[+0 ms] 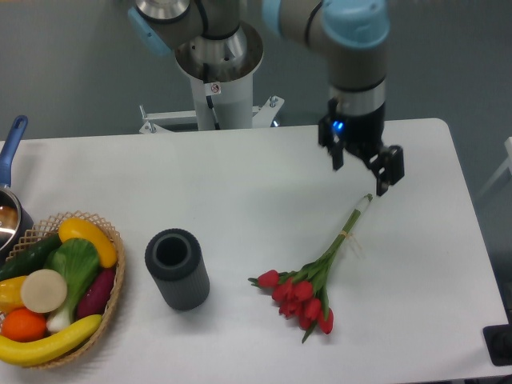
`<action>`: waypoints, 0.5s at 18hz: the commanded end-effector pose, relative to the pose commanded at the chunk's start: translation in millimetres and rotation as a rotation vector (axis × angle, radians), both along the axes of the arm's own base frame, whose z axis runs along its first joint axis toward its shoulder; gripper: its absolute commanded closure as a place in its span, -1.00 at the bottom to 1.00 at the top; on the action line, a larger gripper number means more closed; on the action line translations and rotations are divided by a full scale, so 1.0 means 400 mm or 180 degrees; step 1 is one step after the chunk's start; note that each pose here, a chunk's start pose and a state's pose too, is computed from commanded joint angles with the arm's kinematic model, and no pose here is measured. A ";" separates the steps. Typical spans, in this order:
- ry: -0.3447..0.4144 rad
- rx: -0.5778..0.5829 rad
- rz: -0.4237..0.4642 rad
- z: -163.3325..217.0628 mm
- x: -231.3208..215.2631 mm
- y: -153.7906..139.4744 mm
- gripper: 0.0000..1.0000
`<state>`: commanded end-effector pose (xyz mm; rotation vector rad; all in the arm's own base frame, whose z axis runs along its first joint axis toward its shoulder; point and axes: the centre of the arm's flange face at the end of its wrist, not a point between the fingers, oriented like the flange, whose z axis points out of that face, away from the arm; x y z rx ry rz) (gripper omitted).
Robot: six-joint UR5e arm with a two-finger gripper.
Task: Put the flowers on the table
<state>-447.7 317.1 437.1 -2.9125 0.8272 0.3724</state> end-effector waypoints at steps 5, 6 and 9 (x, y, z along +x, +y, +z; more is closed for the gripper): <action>-0.0063 0.0015 -0.0077 -0.028 -0.059 -0.139 -1.00; -0.0095 0.0032 -0.0099 -0.033 -0.071 -0.165 -1.00; -0.0126 0.0132 -0.0221 -0.042 -0.097 -0.228 -1.00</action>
